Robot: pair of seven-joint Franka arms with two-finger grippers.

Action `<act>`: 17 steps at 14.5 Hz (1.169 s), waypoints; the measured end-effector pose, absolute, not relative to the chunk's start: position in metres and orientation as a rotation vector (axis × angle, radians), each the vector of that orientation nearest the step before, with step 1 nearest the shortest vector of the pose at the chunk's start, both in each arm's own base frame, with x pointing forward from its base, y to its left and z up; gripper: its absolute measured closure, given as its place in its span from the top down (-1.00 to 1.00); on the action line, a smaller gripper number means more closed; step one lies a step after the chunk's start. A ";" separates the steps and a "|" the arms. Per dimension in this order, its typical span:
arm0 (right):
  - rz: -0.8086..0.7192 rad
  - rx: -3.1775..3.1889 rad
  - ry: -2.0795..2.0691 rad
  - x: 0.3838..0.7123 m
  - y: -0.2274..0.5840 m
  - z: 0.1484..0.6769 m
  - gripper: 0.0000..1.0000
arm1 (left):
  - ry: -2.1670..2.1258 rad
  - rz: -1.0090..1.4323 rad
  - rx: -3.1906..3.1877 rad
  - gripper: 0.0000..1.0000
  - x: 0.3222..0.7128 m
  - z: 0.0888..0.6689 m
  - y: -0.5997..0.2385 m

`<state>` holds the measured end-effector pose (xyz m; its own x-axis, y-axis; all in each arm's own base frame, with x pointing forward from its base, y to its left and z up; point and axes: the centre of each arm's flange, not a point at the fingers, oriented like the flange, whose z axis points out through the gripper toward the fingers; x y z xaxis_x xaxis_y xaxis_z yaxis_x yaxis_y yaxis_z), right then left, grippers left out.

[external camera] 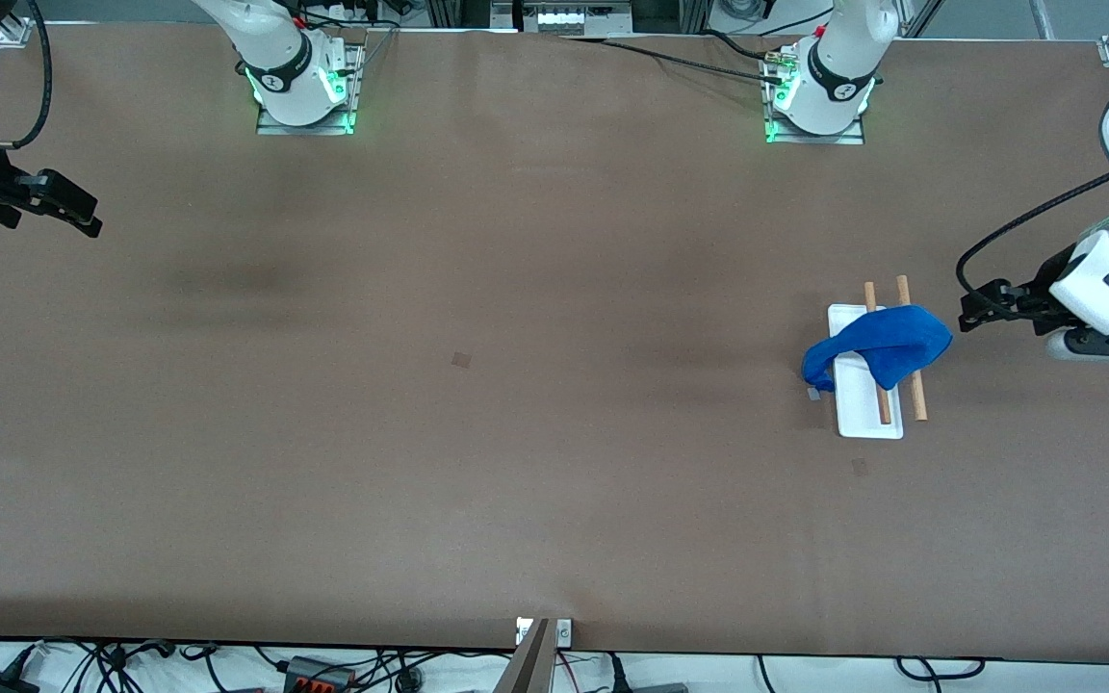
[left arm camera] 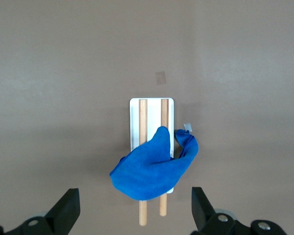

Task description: Pass towel and hang on rack

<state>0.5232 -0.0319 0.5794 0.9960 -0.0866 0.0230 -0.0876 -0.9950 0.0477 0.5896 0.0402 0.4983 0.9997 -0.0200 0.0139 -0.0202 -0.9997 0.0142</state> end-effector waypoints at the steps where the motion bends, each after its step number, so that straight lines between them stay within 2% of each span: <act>1: 0.043 3.090 -0.139 0.524 -0.034 0.580 1.00 | -0.029 0.015 3.127 1.00 0.586 0.503 0.041; 6: 0.056 3.090 -0.116 0.526 -0.031 0.581 1.00 | -0.028 -0.049 3.122 1.00 0.577 0.512 0.041; 12: 0.068 3.091 -0.089 0.532 -0.027 0.583 1.00 | -0.053 0.094 3.127 1.00 0.580 0.589 0.033; 17: 0.073 3.091 -0.063 0.538 -0.025 0.584 1.00 | -0.079 -0.077 3.114 1.00 0.565 0.603 0.022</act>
<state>0.5376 -0.0251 0.5839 0.9981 -0.0396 0.0482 -0.0419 -0.9980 0.0479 0.5649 0.0225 0.6033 0.9975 -0.0516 -0.0490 -0.0503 -0.9984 0.0268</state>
